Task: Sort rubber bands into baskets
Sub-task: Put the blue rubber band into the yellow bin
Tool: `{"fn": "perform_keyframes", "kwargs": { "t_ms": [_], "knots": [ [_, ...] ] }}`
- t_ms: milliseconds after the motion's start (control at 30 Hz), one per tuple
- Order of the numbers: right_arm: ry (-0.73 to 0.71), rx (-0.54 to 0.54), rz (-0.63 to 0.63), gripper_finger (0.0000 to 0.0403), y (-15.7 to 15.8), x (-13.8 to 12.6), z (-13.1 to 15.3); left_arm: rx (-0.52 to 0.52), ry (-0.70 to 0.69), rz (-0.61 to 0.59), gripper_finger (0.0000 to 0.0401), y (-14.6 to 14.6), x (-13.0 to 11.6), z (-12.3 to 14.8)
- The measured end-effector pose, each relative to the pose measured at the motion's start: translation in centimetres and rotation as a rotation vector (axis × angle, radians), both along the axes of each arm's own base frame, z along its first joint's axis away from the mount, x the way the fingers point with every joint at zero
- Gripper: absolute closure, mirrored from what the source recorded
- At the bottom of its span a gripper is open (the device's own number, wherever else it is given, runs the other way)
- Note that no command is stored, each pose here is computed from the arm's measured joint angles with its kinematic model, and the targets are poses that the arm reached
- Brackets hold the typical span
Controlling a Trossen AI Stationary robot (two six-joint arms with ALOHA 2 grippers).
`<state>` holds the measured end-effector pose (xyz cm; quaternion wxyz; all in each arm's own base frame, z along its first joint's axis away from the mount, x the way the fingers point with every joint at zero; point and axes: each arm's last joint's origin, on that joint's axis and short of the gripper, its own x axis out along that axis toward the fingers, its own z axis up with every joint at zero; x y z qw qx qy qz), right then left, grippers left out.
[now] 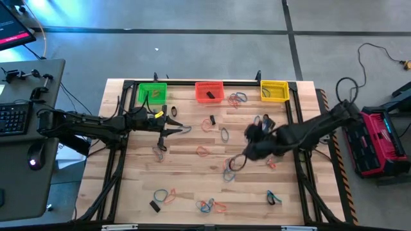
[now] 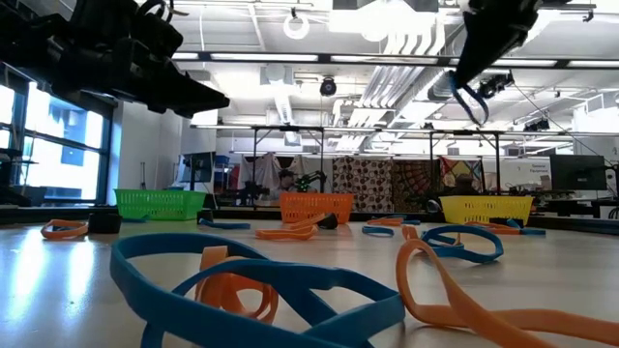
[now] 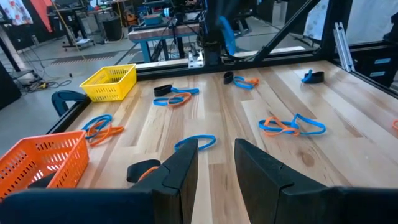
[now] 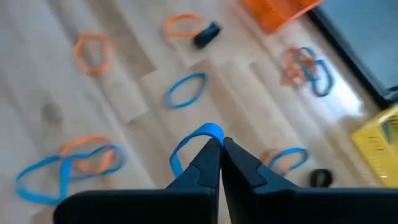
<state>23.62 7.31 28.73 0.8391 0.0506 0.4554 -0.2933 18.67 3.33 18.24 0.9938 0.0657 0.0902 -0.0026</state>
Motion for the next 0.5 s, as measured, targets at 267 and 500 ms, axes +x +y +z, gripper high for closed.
{"fn": "perform_keyframes", "kwargs": {
  "t_ms": [267,500],
  "knots": [
    [-0.006,-0.093,-0.065,0.0403,-3.4,-0.3,1.2,0.000,0.000,0.000,0.0302,0.0,0.0,0.0],
    [0.029,-0.125,-0.080,0.0403,-5.1,-0.1,1.3,0.000,0.000,0.000,0.0302,0.0,0.0,0.0]
  ]
}}
